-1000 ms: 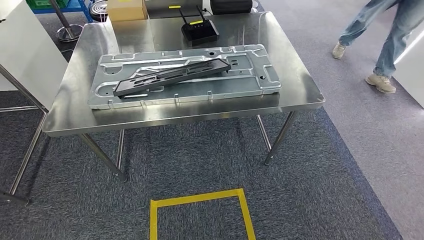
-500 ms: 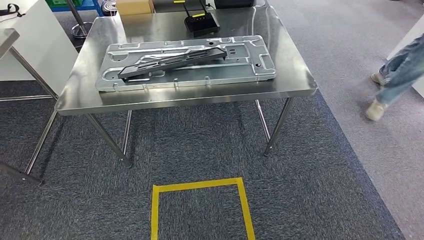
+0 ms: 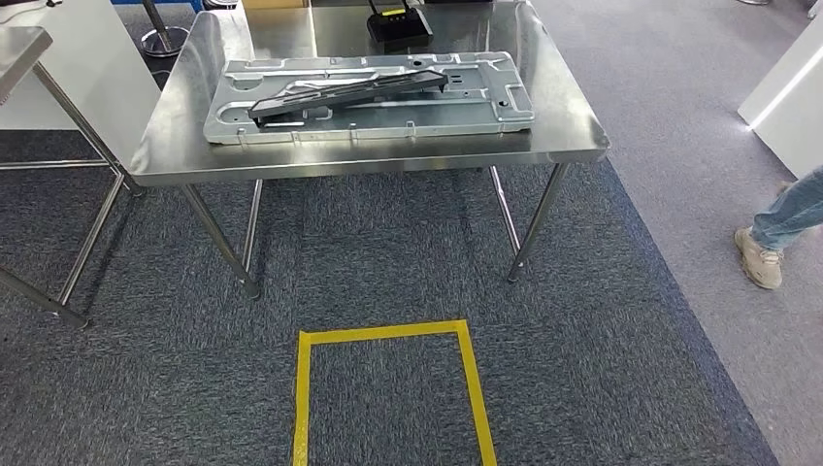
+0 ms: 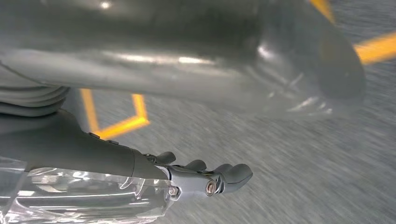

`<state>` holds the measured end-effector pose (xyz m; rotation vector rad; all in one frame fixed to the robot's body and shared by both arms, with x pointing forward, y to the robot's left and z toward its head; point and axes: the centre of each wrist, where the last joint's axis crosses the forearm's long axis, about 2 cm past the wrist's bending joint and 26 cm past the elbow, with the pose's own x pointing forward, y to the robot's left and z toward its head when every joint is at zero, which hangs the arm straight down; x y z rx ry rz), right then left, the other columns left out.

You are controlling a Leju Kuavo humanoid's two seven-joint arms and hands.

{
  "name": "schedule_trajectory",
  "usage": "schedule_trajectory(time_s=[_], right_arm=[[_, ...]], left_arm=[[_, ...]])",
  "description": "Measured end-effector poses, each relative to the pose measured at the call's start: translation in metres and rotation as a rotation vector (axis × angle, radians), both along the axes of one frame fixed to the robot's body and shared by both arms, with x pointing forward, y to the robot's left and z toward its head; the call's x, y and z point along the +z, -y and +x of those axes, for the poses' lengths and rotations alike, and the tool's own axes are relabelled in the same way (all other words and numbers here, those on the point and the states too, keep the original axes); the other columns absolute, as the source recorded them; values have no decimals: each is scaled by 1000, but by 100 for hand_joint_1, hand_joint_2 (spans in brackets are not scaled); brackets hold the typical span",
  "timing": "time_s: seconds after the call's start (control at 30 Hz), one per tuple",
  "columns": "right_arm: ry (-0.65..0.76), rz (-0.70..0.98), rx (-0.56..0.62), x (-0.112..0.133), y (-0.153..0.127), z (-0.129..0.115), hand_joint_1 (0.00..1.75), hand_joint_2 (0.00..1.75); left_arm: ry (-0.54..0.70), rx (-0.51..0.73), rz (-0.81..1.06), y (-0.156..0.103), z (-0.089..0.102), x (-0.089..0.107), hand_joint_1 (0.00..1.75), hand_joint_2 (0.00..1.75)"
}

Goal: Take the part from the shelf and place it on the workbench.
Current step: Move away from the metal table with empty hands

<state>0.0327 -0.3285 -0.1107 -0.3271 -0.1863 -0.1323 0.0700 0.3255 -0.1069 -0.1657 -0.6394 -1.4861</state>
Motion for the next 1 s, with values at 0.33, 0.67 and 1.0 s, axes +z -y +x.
schedule_trajectory(time_s=[0.33, 0.67, 1.0], right_arm=[[-89, 147, 52, -1, -15, 2, 0, 0], [-86, 158, 77, -1, -16, 3, 0, 0], [-80, 158, 81, -1, -16, 1, 0, 0]], left_arm=[[-28, -31, -3, 3, -1, 0, 0, 0], [-20, -37, -9, 7, 3, 0, 0, 0], [-25, -46, -19, 10, 1, 0, 0, 0]])
